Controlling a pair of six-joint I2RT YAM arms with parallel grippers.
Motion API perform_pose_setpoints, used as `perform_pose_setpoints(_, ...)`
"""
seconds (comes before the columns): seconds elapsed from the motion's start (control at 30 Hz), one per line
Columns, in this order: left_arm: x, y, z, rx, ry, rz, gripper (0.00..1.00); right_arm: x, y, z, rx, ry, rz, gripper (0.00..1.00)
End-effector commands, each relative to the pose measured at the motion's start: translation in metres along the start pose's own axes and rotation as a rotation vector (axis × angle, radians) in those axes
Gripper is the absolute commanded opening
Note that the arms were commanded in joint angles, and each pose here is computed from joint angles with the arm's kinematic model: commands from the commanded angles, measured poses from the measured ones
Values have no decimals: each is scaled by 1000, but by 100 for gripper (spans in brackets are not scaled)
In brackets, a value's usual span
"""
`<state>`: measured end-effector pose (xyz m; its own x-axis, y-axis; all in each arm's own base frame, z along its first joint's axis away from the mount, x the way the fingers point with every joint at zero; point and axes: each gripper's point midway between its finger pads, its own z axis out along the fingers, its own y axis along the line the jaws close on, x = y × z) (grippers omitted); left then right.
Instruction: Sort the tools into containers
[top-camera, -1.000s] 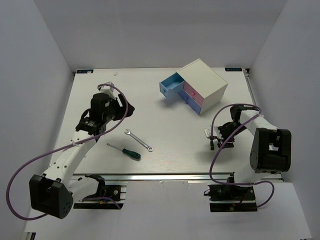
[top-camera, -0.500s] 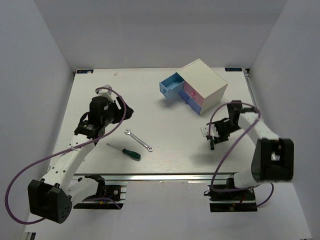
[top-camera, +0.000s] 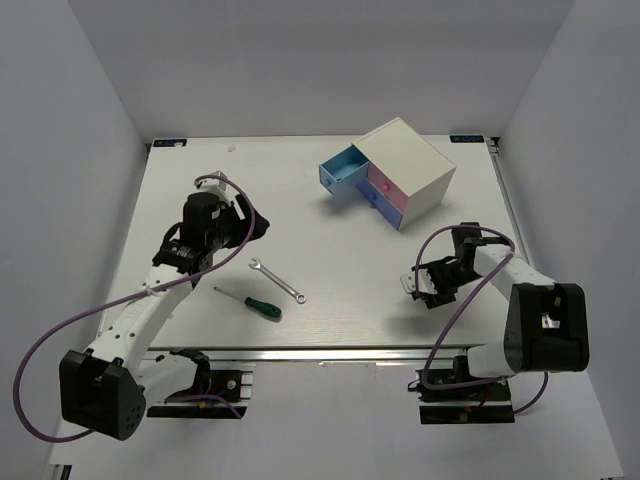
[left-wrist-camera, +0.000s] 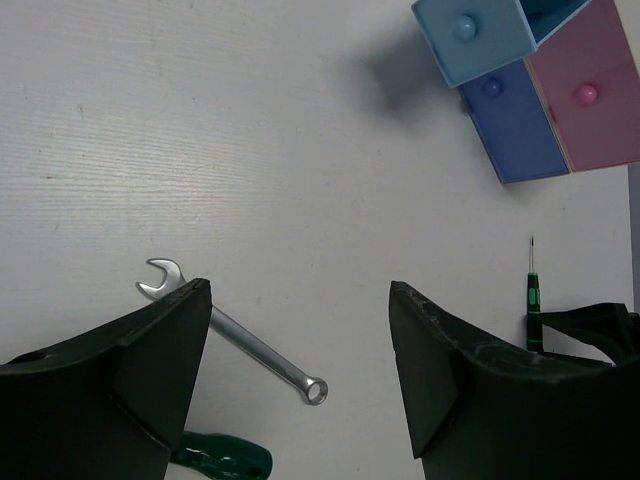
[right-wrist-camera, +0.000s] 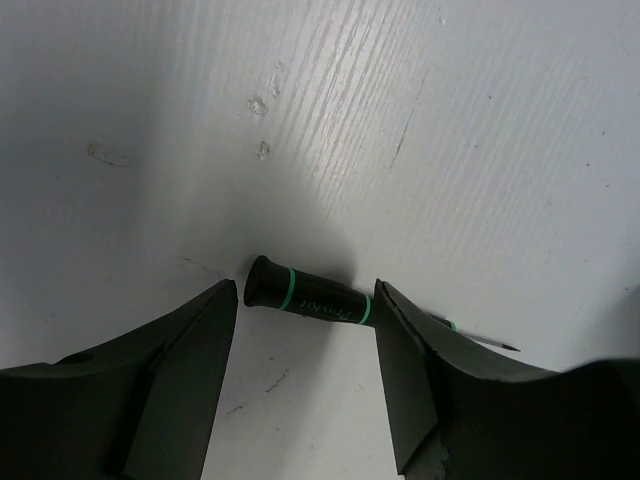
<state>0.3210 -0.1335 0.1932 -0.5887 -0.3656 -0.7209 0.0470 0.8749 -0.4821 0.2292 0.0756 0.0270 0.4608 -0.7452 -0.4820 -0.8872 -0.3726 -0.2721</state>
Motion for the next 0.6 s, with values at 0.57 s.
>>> perform_pose_setpoints(0.57, 5, 0, -6, 20, -13, -30, 82, -70, -49, -65, 115, -205, 518, 50)
